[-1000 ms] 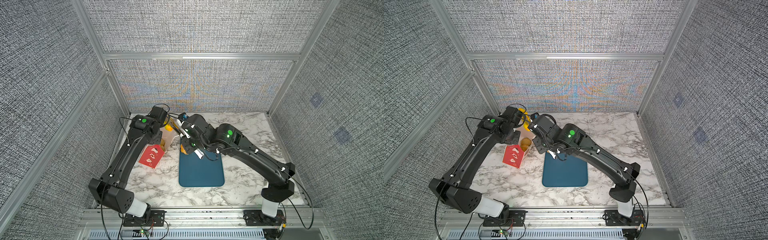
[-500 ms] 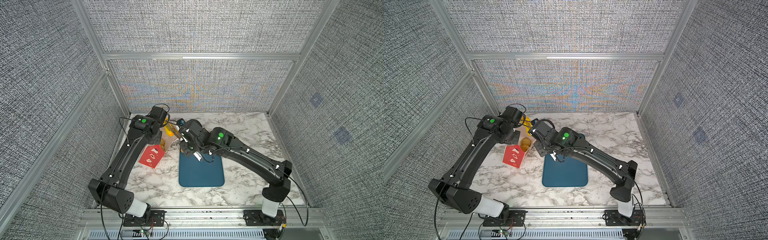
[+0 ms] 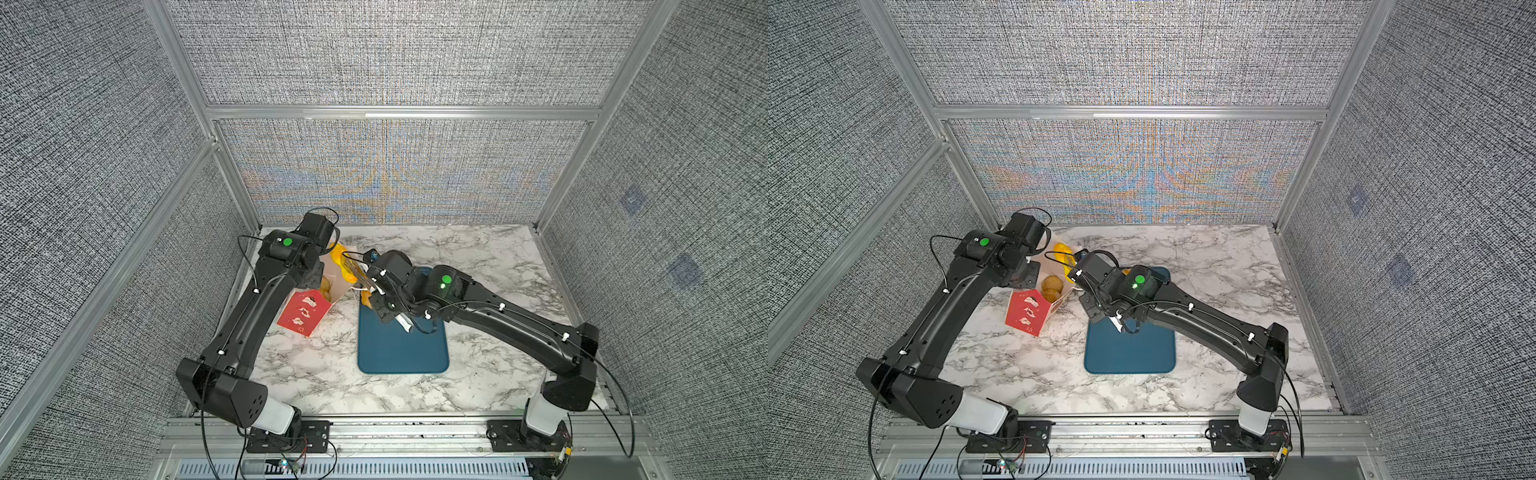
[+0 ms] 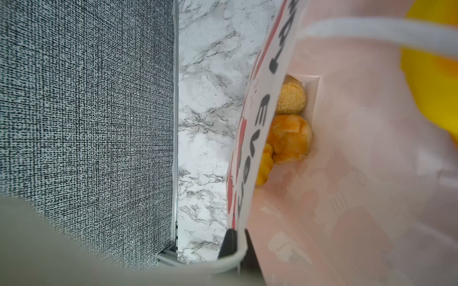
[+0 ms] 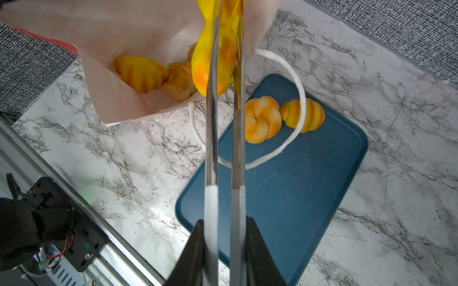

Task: Pack bread into a paper bag
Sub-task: Place the fake bread in the paper bag.

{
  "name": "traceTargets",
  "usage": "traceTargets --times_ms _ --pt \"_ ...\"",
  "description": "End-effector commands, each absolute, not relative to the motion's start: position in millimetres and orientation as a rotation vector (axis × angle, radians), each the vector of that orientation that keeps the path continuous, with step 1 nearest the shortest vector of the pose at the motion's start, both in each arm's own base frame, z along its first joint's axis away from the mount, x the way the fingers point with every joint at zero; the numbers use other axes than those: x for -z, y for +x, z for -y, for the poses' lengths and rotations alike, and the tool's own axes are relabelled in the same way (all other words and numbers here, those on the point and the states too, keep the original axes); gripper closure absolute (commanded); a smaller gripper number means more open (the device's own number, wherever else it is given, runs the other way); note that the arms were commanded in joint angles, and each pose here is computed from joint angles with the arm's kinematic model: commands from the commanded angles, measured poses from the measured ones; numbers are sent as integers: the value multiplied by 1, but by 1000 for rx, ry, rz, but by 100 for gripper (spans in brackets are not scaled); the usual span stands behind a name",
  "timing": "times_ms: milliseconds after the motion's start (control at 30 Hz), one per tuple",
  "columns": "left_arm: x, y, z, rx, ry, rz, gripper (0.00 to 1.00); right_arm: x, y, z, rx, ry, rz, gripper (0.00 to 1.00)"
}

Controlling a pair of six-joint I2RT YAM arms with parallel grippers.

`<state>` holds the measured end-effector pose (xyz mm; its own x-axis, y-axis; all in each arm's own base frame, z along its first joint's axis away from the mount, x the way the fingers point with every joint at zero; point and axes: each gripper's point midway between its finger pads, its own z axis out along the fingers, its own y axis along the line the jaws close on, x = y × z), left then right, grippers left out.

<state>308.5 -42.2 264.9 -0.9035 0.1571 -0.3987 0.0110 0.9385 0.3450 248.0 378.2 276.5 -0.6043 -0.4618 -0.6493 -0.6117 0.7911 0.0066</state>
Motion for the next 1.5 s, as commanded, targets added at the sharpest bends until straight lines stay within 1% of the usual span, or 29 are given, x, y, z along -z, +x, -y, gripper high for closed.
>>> traceTargets --times_ms 0,100,200,267,533,967,1300,1467 --pt "-265 310 42 -472 117 -2659 98 -285 249 -386 -348 -774 -2304 85" --pt "-265 310 43 -469 117 -2661 98 -291 252 -390 -350 -776 -2292 79" --pt "-266 311 43 -467 117 -2659 98 -298 254 -391 -343 -778 -2279 74" --pt "-266 311 43 -468 117 -2660 98 -301 255 -391 -337 -780 -2272 73" --pt "-265 312 44 -468 118 -2661 98 -310 258 -388 -323 -772 -2256 58" --pt "-266 314 45 -464 118 -2660 98 -323 264 -376 -298 -733 -2237 58" --pt "-267 314 45 -467 116 -2657 98 -353 277 -350 -258 -654 -2191 58" --pt "-268 312 42 -480 115 -2654 98 -360 284 -336 -234 -600 -2174 59"
